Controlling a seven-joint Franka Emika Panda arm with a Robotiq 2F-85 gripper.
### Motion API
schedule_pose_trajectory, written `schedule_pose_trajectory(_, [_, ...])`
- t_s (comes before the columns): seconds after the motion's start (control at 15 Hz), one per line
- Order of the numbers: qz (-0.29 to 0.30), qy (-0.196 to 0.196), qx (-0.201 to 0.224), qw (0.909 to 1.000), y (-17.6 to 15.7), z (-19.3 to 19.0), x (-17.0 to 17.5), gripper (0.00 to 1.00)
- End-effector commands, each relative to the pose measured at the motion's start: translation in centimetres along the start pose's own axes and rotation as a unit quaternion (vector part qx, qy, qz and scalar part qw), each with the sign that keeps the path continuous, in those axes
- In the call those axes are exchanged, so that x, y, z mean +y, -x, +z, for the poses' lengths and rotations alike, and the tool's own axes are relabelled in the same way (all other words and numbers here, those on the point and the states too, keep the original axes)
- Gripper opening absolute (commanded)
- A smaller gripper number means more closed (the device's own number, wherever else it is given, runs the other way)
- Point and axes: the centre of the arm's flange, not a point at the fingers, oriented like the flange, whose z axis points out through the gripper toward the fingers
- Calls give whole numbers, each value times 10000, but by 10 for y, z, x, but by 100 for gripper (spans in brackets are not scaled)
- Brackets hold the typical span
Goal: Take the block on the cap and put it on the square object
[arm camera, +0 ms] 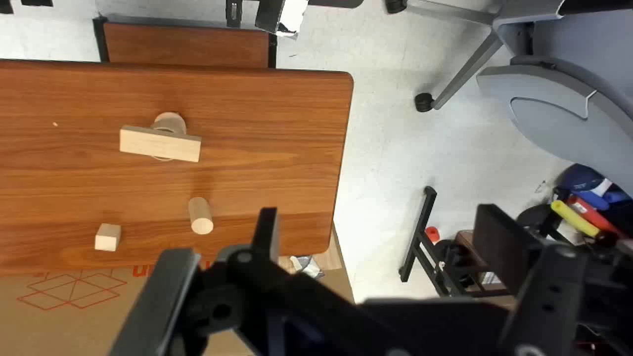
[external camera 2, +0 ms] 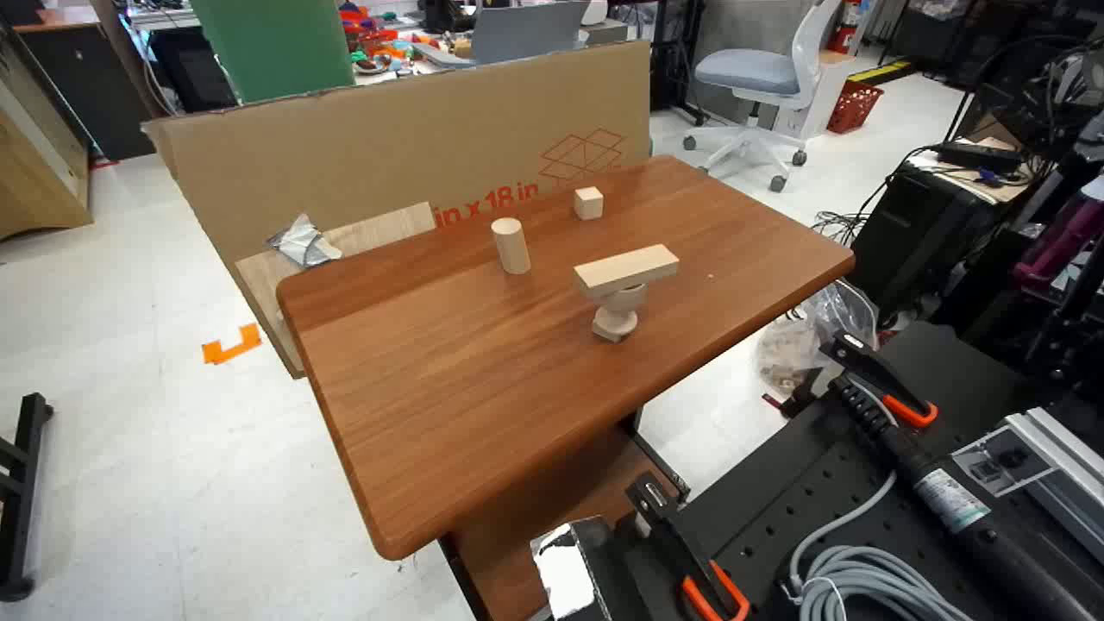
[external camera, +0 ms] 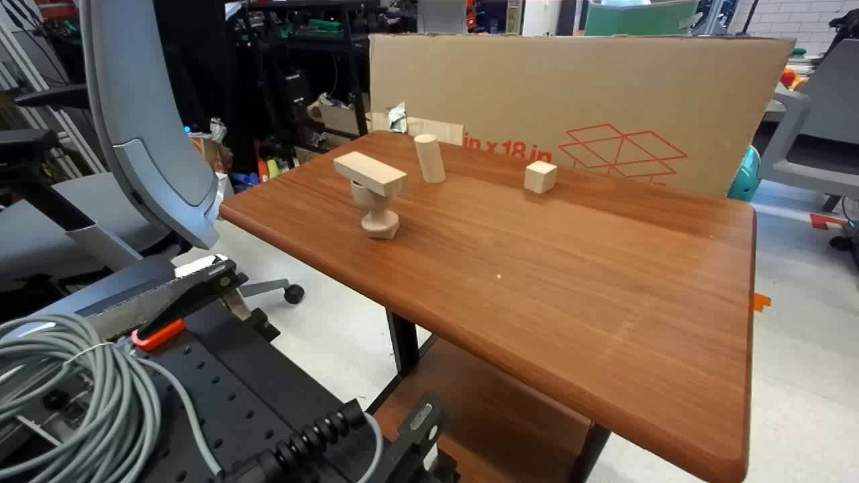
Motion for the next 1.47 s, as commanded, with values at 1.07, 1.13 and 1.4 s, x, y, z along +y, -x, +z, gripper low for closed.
schedule_pose_trajectory(1.07, [-1059, 170, -428, 9933, -18, 33, 73, 100])
schedule_pose_trajectory(1.13, [-1380, 274, -542, 9886, -21, 42, 88, 100])
schedule_pose_trajectory(1.4, [-2338, 651, -1042, 9645, -33, 84, 137, 100])
